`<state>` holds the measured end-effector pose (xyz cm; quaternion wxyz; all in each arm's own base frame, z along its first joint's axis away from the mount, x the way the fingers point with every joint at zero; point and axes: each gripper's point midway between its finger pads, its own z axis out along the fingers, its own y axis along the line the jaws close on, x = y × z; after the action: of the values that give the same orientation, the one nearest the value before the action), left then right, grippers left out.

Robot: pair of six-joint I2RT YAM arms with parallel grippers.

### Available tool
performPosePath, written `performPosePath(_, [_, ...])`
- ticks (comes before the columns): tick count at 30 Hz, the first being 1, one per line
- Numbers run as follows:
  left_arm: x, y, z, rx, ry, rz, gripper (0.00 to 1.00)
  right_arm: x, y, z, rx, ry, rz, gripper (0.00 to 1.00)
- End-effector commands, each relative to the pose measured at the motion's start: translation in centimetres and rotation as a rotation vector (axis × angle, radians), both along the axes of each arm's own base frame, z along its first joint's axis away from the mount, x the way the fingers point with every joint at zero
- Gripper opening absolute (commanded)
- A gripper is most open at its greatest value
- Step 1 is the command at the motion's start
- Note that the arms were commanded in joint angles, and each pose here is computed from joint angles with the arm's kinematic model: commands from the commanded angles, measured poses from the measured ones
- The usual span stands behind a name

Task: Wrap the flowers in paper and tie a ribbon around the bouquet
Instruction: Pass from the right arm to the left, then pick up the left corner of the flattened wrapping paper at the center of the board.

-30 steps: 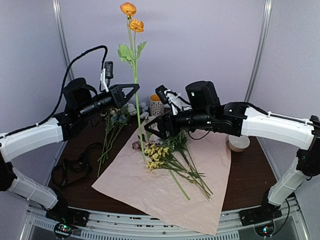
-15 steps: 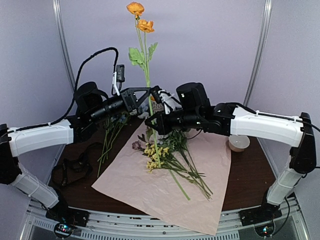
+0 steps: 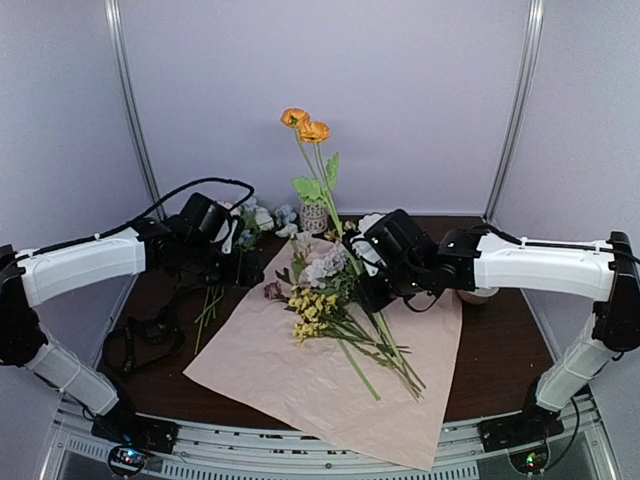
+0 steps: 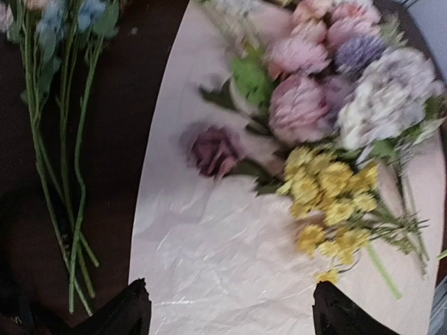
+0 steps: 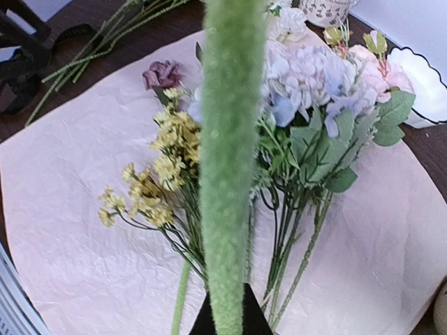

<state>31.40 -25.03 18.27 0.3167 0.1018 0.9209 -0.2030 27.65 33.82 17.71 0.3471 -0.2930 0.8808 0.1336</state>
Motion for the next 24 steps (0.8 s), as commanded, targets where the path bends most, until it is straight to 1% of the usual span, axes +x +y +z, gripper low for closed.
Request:
performPosePath(1, [-7.3,6.2,-10.0,0.341,0.385,-0.019,0.84,-0.3,-3.6,-1.2,-0.159,-0.032,-0.033,0.0])
performPosePath(4, [-9.7,7.5,-12.2,0.368,0.468,-0.026,0.88,-0.7,-3.9,-3.1,-0.207,-0.002,-0.013,0.0])
performPosePath(6, [-10.8,7.9,-13.0,0.369,0.504,-0.025,0.9,-1.0,-3.4,-4.2,-0.214,0.027,0.008,0.0])
performPosePath(8, [-11.8,8.2,-13.7,0.364,0.54,-0.033,0.96,-1.3,-2.5,-4.8,-0.208,0.048,0.028,0.0])
performPosePath(9, [-12.2,8.3,-14.1,0.367,0.557,-0.037,0.97,-1.3,-2.1,-4.9,-0.202,0.055,0.035,0.0])
performPosePath(15, [-14.8,9.7,-16.4,0.405,0.654,-0.044,0.98,-1.0,-2.2,-6.4,-0.229,0.079,-0.012,0.0])
performPosePath(19, [-15.6,9.5,-18.0,0.402,0.699,-0.074,0.97,-1.0,-2.1,-8.0,-0.255,0.113,-0.027,0.0])
performPosePath(21, [-15.6,9.2,-18.5,0.391,0.71,-0.086,0.93,-1.0,-2.1,-8.7,-0.272,0.128,-0.036,0.0])
performPosePath(22, [-15.6,9.1,-18.6,0.393,0.711,-0.091,0.88,-0.9,-2.0,-8.8,-0.271,0.13,-0.038,0.0])
performPosePath(24, [-15.5,9.2,-18.8,0.404,0.707,-0.097,0.74,-0.9,-1.9,-8.7,-0.264,0.13,-0.037,0.0])
